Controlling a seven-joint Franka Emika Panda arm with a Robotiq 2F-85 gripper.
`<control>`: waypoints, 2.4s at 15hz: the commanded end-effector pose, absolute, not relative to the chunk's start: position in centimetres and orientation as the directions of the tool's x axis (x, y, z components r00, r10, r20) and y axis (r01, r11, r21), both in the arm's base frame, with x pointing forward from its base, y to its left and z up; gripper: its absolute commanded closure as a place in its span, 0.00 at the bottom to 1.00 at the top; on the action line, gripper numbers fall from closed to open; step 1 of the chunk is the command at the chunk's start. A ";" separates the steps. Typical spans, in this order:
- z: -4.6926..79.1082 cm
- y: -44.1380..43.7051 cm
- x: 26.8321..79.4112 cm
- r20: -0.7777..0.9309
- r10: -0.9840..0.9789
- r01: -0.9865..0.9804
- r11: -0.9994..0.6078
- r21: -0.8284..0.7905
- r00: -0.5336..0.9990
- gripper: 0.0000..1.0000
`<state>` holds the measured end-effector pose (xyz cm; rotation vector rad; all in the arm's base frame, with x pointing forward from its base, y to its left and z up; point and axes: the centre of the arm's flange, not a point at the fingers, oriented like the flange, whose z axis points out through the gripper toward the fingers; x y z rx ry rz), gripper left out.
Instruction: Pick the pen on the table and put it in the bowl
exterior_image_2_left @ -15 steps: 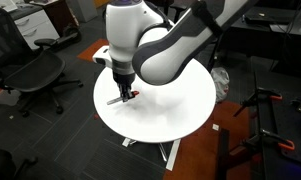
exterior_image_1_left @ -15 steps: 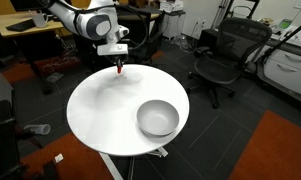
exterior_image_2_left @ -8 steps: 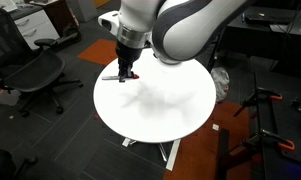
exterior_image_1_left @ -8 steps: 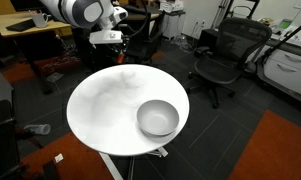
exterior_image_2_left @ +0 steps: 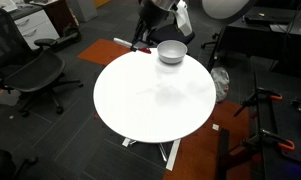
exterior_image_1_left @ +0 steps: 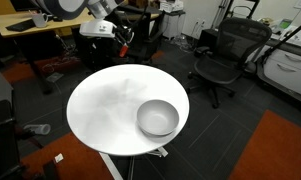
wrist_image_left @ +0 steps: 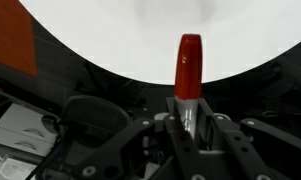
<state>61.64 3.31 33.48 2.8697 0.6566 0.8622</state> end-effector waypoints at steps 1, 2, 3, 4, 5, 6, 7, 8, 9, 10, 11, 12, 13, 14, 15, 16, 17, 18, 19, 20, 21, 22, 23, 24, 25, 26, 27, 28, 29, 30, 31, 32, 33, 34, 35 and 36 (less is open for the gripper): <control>37.0 -0.2 57.8 0.579 0.305 0.270 -0.951 0.149 0.756 0.94; 37.6 -1.2 57.4 0.592 0.273 0.241 -0.961 0.134 0.759 0.94; 38.4 -2.1 57.0 0.602 0.235 0.206 -0.971 0.118 0.763 0.94; 39.0 -3.0 56.7 0.612 0.202 0.179 -0.979 0.100 0.764 0.94; 39.7 -3.9 56.4 0.623 0.168 0.149 -0.985 0.083 0.764 0.94; 40.2 -4.7 56.2 0.634 0.135 0.121 -0.990 0.065 0.761 0.94; 40.8 -5.6 56.0 0.644 0.104 0.098 -0.994 0.046 0.758 0.94; 41.3 -6.5 55.8 0.653 0.072 0.072 -0.997 0.027 0.754 0.94; 41.7 -7.3 55.7 0.659 0.047 0.048 -0.999 0.015 0.751 0.94; 42.1 -8.2 55.6 0.665 0.023 0.027 -1.000 0.005 0.746 0.94; 42.4 -9.1 55.5 0.669 -0.003 0.000 -1.000 -0.004 0.743 0.94; 42.6 -9.9 55.5 0.671 -0.026 -0.023 -1.000 -0.012 0.741 0.94; 42.6 -11.0 55.5 0.673 -0.049 -0.046 -0.999 -0.022 0.738 0.94; 42.4 -12.0 55.7 0.670 -0.076 -0.073 -0.997 -0.033 0.738 0.94; 42.2 -12.9 55.8 0.665 -0.100 -0.098 -0.994 -0.041 0.740 0.94; 42.0 -13.8 55.9 0.658 -0.120 -0.122 -0.992 -0.042 0.744 0.94; 41.6 -14.9 56.2 0.650 -0.135 -0.139 -0.989 -0.046 0.747 0.94; 41.2 -15.9 56.3 0.642 -0.151 -0.157 -0.986 -0.048 0.752 0.94; 40.7 -16.8 56.5 0.630 -0.170 -0.178 -0.983 -0.051 0.757 0.94; 40.1 -17.7 56.7 0.621 -0.185 -0.194 -0.980 -0.054 0.761 0.94; 39.5 -18.6 57.0 0.609 -0.202 -0.210 -0.976 -0.060 0.767 0.94; 38.8 -19.4 57.4 0.596 -0.218 -0.226 -0.972 -0.063 0.773 0.94; 38.1 -20.1 57.8 0.581 -0.234 -0.241 -0.968 -0.066 0.779 0.94; 37.3 -20.7 58.3 0.567 -0.245 -0.252 -0.965 -0.068 0.786 0.94; 36.6 -21.2 58.7 0.553 -0.258 -0.263 -0.962 -0.072 0.793 0.94; 35.8 -21.7 59.3 0.535 -0.270 -0.271 -0.959 -0.079 0.800 0.94; 35.0 -22.2 59.7 0.522 -0.283 -0.280 -0.956 -0.086 0.805 0.94; 34.3 -22.7 60.1 0.505 -0.295 -0.288 -0.953 -0.094 0.811 0.94; 33.3 -23.2 60.6 0.484 -0.310 -0.299 -0.949 -0.102 0.818 0.94; 32.5 -23.6 60.9 0.468 -0.321 -0.305 -0.946 -0.112 0.823 0.94; 31.7 -23.9 61.3 0.449 -0.335 -0.315 -0.941 -0.121 0.829 0.94; 30.9 -24.3 61.5 0.433 -0.345 -0.323 -0.938 -0.127 0.833 0.94; 30.0 -24.8 61.7 0.413 -0.362 -0.336 -0.932 -0.136 0.836 0.94; 29.3 -25.0 61.8 0.396 -0.377 -0.352 -0.926 -0.139 0.837 0.94; 28.6 -25.5 61.9 0.381 -0.395 -0.369 -0.918 -0.145 0.836 0.94; 27.8 -25.8 61.8 0.366 -0.415 -0.388 -0.910 -0.149 0.833 0.94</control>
